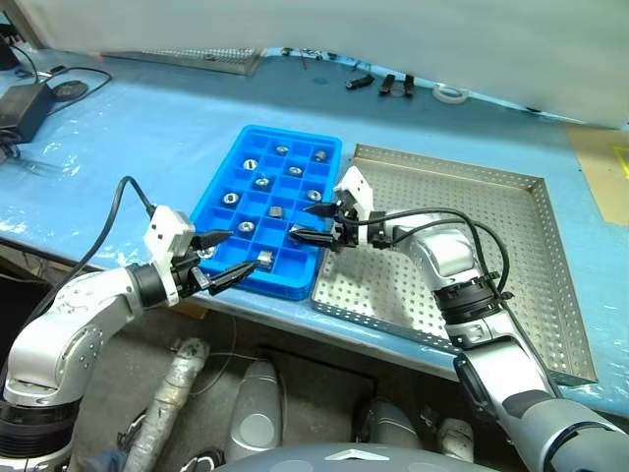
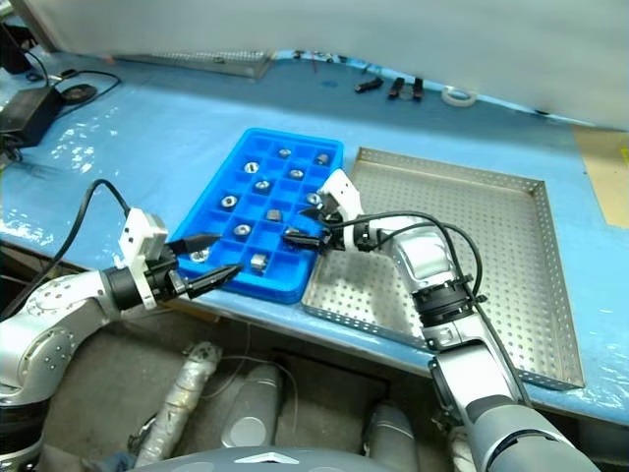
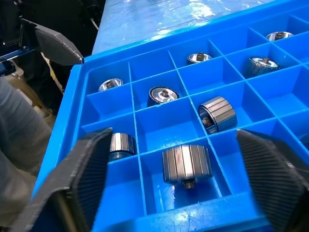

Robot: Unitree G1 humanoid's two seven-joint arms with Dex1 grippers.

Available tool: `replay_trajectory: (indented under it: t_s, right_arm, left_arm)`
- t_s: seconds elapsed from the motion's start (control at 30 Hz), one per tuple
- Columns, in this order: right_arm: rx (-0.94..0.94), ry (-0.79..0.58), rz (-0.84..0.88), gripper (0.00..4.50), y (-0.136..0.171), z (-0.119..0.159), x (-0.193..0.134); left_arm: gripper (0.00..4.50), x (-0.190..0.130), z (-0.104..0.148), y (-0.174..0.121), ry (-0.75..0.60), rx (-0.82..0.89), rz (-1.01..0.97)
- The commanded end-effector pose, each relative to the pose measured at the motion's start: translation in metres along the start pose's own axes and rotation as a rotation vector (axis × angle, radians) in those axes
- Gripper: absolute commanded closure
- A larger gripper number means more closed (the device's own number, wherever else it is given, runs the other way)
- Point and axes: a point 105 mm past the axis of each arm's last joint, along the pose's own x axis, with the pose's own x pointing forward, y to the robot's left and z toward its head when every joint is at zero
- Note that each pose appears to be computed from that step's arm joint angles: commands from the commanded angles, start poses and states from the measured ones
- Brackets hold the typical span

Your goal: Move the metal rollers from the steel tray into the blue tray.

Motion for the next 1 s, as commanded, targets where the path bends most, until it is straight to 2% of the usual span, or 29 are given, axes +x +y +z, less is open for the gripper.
replay_trajectory:
  t_s: [0.03, 0.33, 0.5, 0.77, 1.0]
  right_arm:
    - [-0.019, -0.064, -0.012, 0.05, -0.002, 0.018, -0.007]
    - [0.004, -0.145, -0.194, 0.05, -0.029, 0.036, -0.031]
    - [0.016, -0.195, -0.339, 0.05, -0.042, 0.039, -0.064]
    - [0.020, -0.230, -0.553, 0.05, -0.043, 0.023, -0.123]
    - [0.056, -0.238, -0.679, 0.05, -0.031, -0.001, -0.162]
  left_arm:
    - [0.00, -0.001, 0.007, -0.002, -0.016, 0.034, -0.016]
    - [0.00, 0.009, 0.009, 0.005, -0.023, 0.040, -0.044]
    - [0.00, 0.032, 0.015, 0.014, -0.037, 0.068, -0.108]
    - [0.00, 0.081, 0.034, 0.024, -0.060, 0.137, -0.232]
    - [0.00, 0.117, 0.044, 0.017, -0.065, 0.183, -0.367]
